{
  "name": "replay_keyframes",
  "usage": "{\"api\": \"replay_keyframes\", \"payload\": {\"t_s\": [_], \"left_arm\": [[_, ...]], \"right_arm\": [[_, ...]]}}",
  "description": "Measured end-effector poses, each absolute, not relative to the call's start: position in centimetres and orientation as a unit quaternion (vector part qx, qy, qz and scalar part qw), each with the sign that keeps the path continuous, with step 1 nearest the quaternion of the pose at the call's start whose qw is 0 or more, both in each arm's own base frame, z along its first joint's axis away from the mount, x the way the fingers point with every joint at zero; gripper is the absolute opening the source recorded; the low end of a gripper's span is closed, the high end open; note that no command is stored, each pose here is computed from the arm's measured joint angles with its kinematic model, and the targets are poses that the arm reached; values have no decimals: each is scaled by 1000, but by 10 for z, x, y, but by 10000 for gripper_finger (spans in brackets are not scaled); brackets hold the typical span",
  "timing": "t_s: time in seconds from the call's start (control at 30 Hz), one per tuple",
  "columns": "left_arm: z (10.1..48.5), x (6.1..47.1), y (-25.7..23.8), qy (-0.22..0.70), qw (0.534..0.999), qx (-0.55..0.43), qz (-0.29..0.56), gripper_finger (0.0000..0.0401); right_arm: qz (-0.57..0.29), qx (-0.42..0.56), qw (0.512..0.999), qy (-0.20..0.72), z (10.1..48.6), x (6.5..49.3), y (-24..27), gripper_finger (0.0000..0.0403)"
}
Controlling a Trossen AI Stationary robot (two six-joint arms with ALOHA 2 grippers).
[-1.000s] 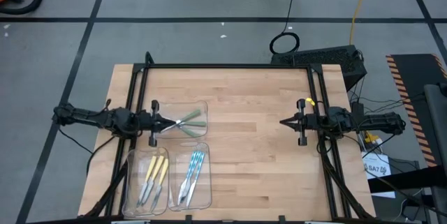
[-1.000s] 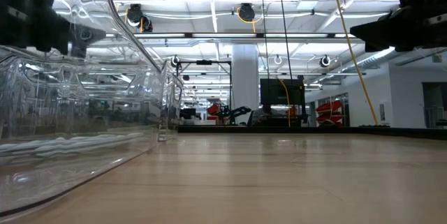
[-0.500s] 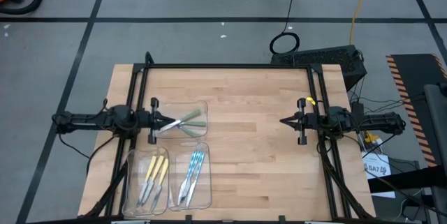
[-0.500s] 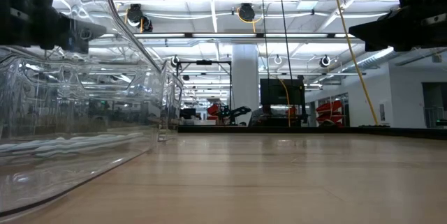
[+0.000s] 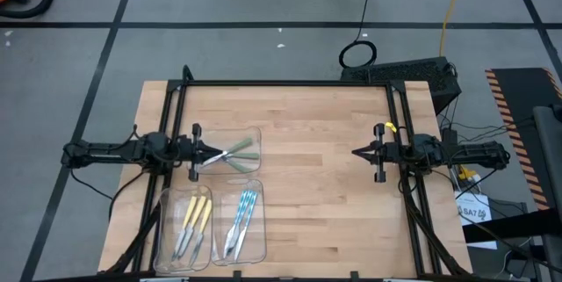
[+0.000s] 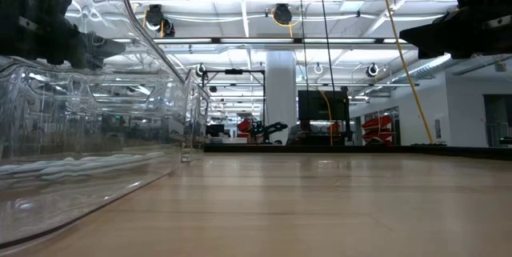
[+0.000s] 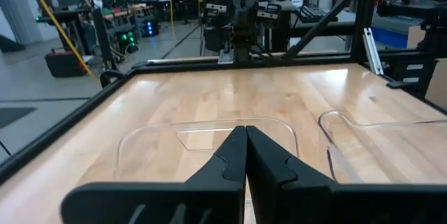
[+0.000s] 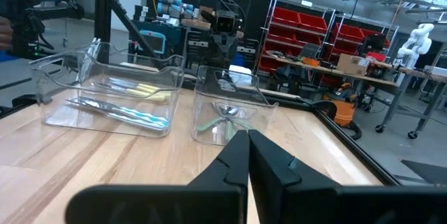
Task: Sort silverware by color (type)
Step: Return to Home Position
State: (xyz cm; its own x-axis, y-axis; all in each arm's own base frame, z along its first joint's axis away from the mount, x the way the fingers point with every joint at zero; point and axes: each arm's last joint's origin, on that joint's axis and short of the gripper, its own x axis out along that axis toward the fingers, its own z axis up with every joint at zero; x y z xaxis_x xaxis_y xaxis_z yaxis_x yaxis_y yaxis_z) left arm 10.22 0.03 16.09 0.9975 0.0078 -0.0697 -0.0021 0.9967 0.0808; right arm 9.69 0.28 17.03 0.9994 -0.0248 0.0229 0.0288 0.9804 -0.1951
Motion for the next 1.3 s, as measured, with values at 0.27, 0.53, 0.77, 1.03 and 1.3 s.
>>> {"api": "replay_keyframes", "payload": {"t_s": [0.27, 0.53, 0.77, 1.03, 1.3], "left_arm": [[162, 102, -1, 34, 999, 23, -8, 5], [169, 97, -2, -9, 999, 42, -22, 5], [168, 97, -3, -5, 998, 47, -33, 5], [168, 97, -3, -2, 999, 39, -23, 5], [168, 97, -2, -2, 999, 39, -21, 5]], "right_arm": [[-13, -98, 995, -10, 170, 97, 3, 2], [-13, -98, 995, -11, 170, 97, 3, 2], [-13, -98, 995, -11, 170, 97, 3, 2], [-13, -98, 995, -11, 170, 97, 3, 2], [-13, -98, 995, -11, 170, 97, 3, 2]]}}
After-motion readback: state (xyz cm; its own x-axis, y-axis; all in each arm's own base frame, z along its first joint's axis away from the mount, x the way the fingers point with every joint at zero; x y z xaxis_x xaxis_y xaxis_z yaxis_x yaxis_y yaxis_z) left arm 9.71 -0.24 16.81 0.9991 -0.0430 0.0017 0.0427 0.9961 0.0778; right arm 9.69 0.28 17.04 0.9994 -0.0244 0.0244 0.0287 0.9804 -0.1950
